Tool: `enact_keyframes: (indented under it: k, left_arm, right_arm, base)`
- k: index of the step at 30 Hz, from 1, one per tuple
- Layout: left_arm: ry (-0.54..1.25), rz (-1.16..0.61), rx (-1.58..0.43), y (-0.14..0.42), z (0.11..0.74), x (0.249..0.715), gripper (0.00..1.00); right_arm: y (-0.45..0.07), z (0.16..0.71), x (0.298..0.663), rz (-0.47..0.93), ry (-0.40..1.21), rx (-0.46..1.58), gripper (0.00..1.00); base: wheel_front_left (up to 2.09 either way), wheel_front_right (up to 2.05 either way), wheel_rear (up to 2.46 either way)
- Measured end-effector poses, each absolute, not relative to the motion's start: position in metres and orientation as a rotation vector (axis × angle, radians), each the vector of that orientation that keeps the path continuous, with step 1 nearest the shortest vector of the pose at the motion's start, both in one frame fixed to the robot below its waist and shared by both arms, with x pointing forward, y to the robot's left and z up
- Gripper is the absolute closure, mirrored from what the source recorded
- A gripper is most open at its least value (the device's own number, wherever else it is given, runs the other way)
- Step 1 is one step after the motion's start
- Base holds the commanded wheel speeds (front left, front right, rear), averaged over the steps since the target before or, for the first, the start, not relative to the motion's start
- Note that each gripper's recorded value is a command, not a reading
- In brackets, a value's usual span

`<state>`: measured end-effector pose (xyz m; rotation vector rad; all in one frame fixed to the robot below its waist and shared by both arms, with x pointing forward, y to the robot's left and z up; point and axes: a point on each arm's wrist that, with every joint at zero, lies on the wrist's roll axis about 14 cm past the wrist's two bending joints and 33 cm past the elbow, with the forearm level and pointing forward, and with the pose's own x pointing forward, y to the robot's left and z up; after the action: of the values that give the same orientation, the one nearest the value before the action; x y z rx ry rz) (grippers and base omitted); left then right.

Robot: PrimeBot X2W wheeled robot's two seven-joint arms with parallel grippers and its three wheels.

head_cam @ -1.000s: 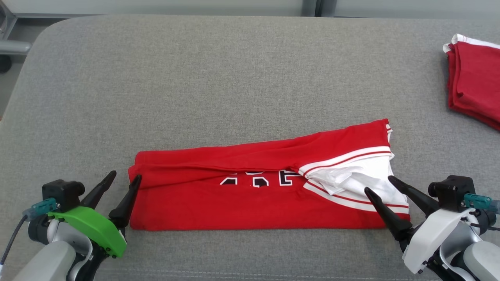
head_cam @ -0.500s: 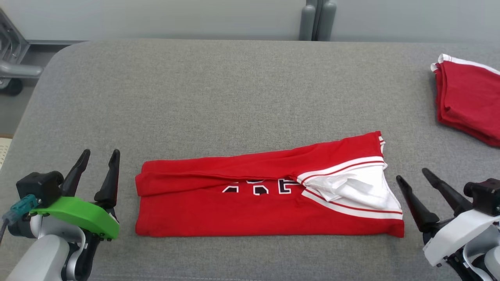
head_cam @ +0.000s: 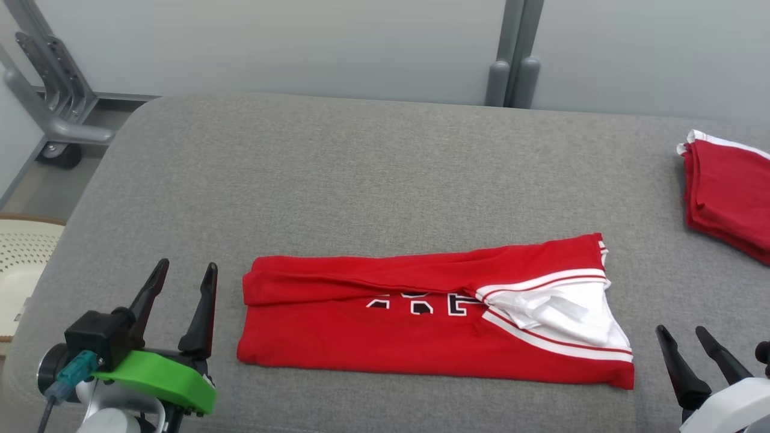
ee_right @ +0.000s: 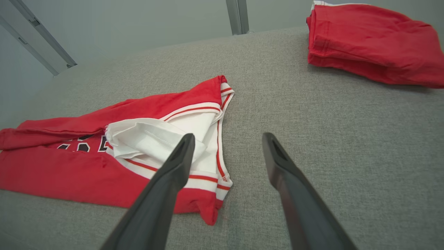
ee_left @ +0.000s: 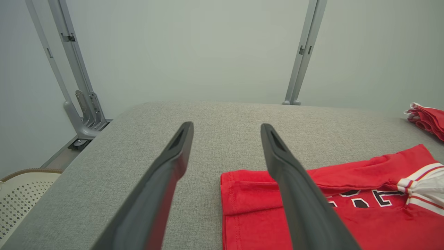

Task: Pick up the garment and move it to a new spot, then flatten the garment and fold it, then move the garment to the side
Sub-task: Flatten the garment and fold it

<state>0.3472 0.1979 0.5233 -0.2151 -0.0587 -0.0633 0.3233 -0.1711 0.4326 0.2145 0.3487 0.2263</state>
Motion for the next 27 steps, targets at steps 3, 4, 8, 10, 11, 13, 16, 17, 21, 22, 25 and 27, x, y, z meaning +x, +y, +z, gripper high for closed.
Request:
enact_keyframes:
  k: [3,4,8,10,11,13,16,17,21,22,25,27]
  left_arm:
    - [-0.072,-0.044,-0.216,0.2,0.525,0.334,0.0]
    - [-0.075,-0.037,-0.217,0.201,0.525,0.331,0.0]
    - [-0.103,-0.008,-0.214,0.209,0.532,0.319,0.0]
    - [-0.117,0.0,-0.214,0.211,0.536,0.315,0.0]
    - [-0.123,0.002,-0.212,0.211,0.538,0.314,0.0]
    - [-0.131,0.006,-0.207,0.211,0.54,0.313,0.0]
    - [-0.121,0.024,-0.208,0.212,0.537,0.309,0.0]
    - [-0.118,0.03,-0.211,0.213,0.536,0.309,0.0]
    - [-0.116,0.058,-0.207,0.216,0.536,0.307,0.0]
    - [-0.115,0.065,-0.206,0.218,0.536,0.307,0.0]
    - [-0.111,0.089,-0.2,0.223,0.535,0.304,0.0]
    - [-0.111,0.105,-0.198,0.226,0.535,0.302,0.0]
  right_arm:
    - [-0.172,0.428,0.324,0.212,0.366,0.231,0.0]
    - [-0.172,0.426,0.325,0.212,0.371,0.229,0.0]
    - [-0.169,0.423,0.332,0.211,0.387,0.245,0.0]
    - [-0.166,0.419,0.336,0.215,0.406,0.249,0.0]
    - [-0.164,0.417,0.34,0.217,0.42,0.251,0.0]
    - [-0.16,0.415,0.351,0.216,0.438,0.275,0.0]
    - [-0.152,0.406,0.37,0.229,0.495,0.277,0.0]
    - [-0.15,0.401,0.374,0.233,0.518,0.28,0.0]
    - [-0.144,0.38,0.38,0.254,0.618,0.25,0.0]
    - [-0.142,0.375,0.381,0.257,0.637,0.245,0.0]
    - [-0.135,0.362,0.383,0.271,0.692,0.247,0.0]
    - [-0.128,0.356,0.385,0.281,0.722,0.258,0.0]
  base:
    - [0.0,0.0,0.0]
    - [0.0,0.0,0.0]
    - [0.0,0.0,0.0]
    - [0.0,0.0,0.0]
    - [0.0,0.0,0.0]
    - [0.0,0.0,0.0]
    - [0.0,0.0,0.0]
    - [0.0,0.0,0.0]
    - [0.0,0.0,0.0]
    - [0.0,0.0,0.0]
    - [0.0,0.0,0.0]
    - [0.0,0.0,0.0]
